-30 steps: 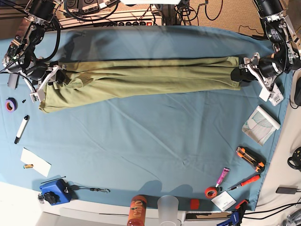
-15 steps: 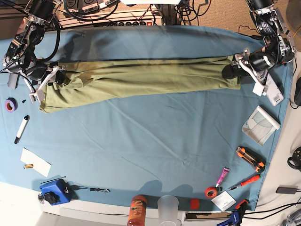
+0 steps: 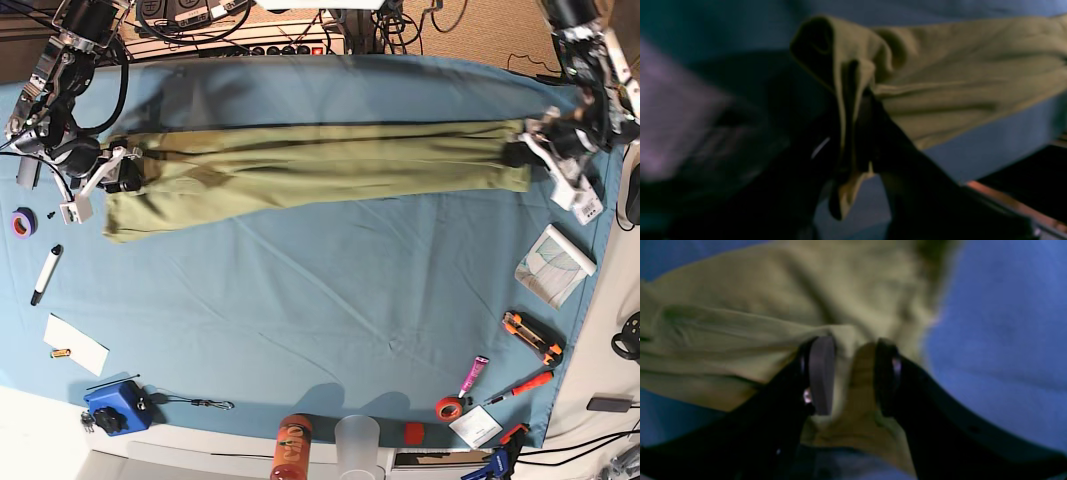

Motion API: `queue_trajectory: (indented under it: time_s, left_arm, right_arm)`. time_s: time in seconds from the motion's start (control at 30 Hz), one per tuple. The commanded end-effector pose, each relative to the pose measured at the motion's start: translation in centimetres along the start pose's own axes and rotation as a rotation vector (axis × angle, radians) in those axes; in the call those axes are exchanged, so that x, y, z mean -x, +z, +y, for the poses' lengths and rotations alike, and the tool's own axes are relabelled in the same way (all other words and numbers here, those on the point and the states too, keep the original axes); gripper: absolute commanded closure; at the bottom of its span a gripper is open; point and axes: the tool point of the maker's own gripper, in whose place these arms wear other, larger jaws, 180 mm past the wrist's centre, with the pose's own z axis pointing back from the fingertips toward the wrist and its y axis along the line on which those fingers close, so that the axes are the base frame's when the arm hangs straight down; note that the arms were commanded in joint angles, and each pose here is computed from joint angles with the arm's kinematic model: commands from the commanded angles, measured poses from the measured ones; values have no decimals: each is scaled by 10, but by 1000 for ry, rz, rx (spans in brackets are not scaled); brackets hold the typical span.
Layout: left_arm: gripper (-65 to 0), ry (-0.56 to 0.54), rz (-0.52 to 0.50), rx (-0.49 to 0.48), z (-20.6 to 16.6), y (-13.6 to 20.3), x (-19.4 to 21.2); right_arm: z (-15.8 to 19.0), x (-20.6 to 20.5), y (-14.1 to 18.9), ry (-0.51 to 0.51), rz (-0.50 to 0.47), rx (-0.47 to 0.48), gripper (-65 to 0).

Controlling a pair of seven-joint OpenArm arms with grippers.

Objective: Layout the t-shirt on the table in an organized manner, then fold the t-shirt properly
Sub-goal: 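Lay the stretched strip flat on the table with both grippers, then carry the left gripper's end of the strip toward the right gripper, folding it over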

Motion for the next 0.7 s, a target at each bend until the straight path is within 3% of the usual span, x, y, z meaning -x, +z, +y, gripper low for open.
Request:
queue_trajectory:
  time_s: [0.0,0.17,0.33,0.57,0.67]
  left_arm:
    - [0,-17,-23,3,2,9,-12]
    - [0,-91,-64,202,-30,23,-22]
    - [0,-194,-201,380,-75,44,-46]
    - [0,-363,-281,435,-130,61,-44]
    - [0,-409,-245,427,-150,51,-29]
  right_arm:
    - [-6,-17,8,23,-48,16,-217]
    - [-6,-17,8,23,-49,16,-217]
    - [-6,-16,8,23,-45,16,-217]
    - [-6,-16,8,23,-46,16,-217]
    - [-6,-17,8,23,-49,16,-217]
